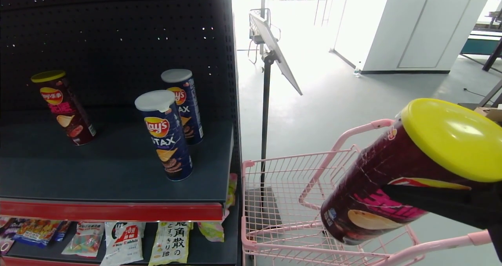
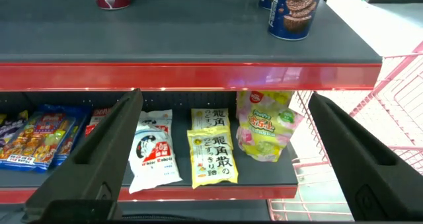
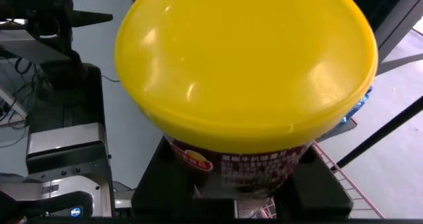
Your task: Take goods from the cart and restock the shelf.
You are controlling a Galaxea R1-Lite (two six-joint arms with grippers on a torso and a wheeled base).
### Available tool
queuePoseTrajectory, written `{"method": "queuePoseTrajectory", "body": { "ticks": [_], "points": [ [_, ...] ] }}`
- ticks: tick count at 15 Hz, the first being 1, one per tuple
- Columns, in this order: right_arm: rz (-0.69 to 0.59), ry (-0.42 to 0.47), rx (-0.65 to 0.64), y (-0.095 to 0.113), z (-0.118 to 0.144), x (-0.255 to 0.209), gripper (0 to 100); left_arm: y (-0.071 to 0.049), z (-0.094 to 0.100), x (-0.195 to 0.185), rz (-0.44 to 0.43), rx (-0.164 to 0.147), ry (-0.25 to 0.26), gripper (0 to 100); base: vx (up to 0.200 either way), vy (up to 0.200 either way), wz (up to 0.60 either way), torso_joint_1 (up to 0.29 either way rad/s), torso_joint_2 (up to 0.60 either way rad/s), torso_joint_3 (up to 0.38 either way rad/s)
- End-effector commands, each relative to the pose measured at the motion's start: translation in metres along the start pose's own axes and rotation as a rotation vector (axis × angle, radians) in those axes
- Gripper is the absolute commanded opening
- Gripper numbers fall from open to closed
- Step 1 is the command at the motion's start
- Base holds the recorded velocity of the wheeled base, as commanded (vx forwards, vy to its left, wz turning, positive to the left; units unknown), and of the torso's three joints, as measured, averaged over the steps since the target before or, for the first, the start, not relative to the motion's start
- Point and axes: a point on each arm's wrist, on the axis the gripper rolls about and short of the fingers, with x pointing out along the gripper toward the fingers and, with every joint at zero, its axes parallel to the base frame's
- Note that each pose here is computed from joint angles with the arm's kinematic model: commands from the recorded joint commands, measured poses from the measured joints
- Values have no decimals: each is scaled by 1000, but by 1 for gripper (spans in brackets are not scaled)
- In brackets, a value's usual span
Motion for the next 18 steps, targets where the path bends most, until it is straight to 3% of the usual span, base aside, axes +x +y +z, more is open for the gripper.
{"method": "queuePoseTrajectory", "body": {
  "ticks": [1,18],
  "points": [
    [4,4,0,0,-1,1,0,0,0,0,0,-1,1,100,0,0,0,0,0,0],
    [88,-32,-43,15,4,0,0,0,0,0,-1,-4,1,100,0,188,0,3,1,0]
  ]
}}
